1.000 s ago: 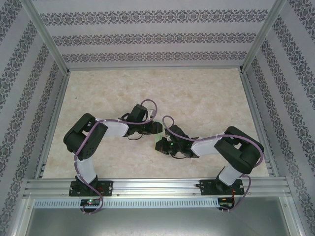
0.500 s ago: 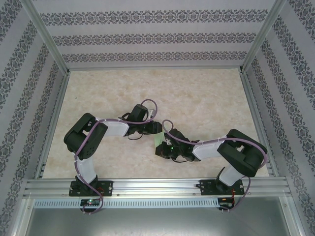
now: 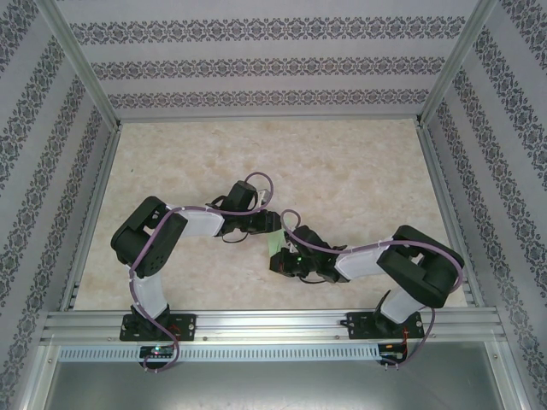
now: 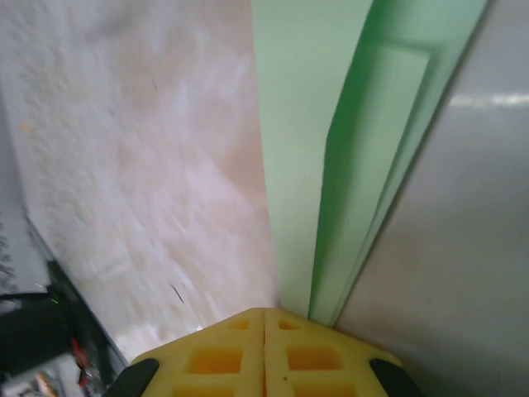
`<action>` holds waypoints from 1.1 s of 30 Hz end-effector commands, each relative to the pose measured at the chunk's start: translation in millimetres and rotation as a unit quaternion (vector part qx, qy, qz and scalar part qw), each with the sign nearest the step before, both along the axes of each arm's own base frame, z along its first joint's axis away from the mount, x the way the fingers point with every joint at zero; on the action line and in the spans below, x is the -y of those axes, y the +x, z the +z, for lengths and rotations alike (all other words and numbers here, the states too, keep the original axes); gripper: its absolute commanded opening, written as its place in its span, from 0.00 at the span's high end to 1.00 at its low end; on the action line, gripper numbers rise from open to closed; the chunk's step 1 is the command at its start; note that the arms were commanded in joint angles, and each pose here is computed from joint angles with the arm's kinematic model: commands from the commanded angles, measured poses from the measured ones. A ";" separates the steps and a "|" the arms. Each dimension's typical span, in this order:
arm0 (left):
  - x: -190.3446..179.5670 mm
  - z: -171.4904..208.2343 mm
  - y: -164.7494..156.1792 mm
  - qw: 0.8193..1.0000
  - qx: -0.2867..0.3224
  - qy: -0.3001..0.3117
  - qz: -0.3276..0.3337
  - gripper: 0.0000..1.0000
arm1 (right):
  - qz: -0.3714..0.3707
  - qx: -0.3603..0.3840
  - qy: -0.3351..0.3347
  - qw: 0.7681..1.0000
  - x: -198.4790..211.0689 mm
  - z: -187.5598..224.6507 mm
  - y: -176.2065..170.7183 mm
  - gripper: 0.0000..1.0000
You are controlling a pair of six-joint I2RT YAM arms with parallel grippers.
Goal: Fold a paper plane with a square sheet of paper (pick it up from the middle)
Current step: Fold the wing for the fifth time at the center of the table.
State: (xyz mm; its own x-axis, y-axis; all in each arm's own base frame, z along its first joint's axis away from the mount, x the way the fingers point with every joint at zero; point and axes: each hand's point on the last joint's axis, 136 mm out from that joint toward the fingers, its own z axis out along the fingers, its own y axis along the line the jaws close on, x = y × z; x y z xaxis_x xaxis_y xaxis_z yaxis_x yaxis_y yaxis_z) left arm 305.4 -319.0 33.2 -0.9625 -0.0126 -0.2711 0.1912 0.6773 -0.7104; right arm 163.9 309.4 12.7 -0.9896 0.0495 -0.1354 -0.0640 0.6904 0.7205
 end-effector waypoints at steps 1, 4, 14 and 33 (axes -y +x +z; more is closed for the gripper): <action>-11.3 -27.9 -10.8 0.999 -0.033 0.041 0.000 0.59 | 0.067 -0.061 -0.126 0.988 33.9 -34.1 -49.1 0.93; -11.4 -28.5 -10.9 0.999 -0.032 0.041 0.000 0.59 | 0.075 -0.051 -0.150 0.984 35.9 -32.2 -47.9 0.94; -7.6 -25.2 -10.8 0.999 -0.031 0.030 -0.003 0.59 | -0.007 0.021 -0.019 1.000 19.5 26.3 -3.6 0.93; 1.9 -9.5 -9.3 1.000 -0.020 0.013 -0.007 0.59 | -0.051 -0.004 -0.057 0.997 23.4 -14.8 20.2 0.92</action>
State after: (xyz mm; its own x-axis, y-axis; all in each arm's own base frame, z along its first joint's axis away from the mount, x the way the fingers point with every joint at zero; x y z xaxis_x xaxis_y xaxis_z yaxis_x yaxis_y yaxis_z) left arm 305.2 -319.9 33.4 -0.9630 -0.0113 -0.2691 0.1905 0.6776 -0.7103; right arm 188.3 298.0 12.6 -0.9824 0.1088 -0.1520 -0.0187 0.7518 0.6591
